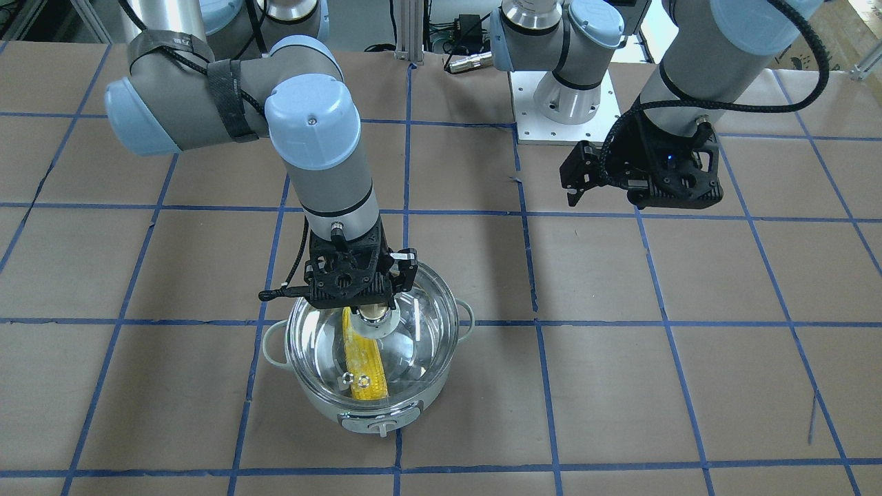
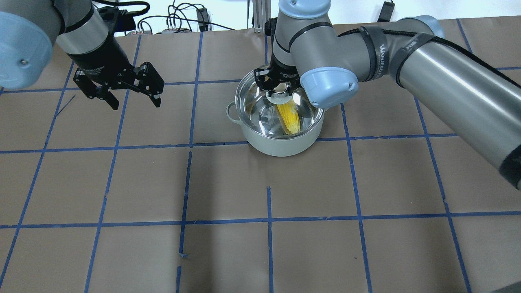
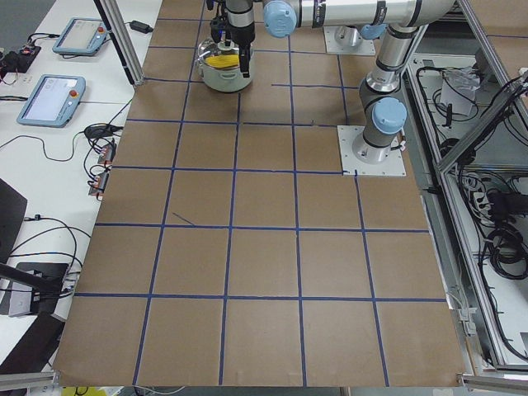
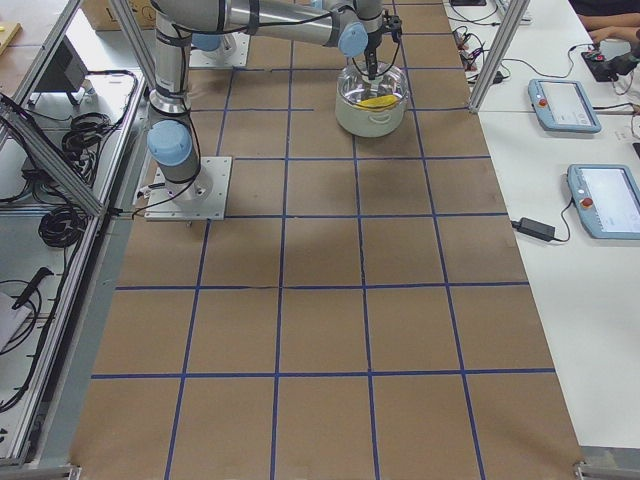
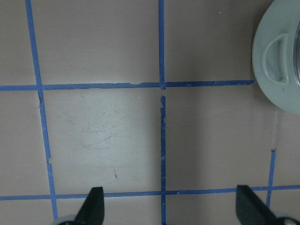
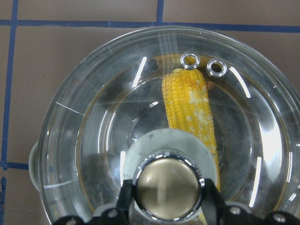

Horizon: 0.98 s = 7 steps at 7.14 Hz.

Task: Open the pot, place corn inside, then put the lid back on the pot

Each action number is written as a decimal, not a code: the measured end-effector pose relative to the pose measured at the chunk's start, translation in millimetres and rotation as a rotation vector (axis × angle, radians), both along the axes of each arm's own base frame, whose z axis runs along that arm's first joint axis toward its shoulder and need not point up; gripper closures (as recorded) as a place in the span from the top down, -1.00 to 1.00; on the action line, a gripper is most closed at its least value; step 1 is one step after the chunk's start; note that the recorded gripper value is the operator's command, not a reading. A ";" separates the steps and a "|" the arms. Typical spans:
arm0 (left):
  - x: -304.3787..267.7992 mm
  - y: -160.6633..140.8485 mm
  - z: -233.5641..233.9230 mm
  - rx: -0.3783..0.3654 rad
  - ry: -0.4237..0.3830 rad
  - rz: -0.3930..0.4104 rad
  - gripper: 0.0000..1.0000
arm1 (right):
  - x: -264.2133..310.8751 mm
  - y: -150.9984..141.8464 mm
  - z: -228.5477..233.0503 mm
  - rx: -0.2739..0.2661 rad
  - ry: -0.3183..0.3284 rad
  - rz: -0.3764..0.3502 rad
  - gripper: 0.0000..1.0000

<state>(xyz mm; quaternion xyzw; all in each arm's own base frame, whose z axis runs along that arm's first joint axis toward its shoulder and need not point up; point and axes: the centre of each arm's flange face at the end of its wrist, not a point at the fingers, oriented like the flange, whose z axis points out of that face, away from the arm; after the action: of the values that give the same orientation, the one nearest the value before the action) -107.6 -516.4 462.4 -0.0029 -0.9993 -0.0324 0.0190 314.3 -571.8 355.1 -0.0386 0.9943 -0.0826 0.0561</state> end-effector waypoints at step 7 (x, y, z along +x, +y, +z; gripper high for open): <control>0.9 -0.9 1.9 -0.004 -0.001 0.001 1.00 | -2.3 -0.9 -3.2 0.006 0.002 0.002 -0.19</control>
<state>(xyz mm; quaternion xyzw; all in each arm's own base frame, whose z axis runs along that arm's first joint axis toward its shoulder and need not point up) -106.7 -517.3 464.3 -0.0022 -0.9994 -0.0305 0.0185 312.0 -572.7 352.0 -0.0394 0.9945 -0.0794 0.0554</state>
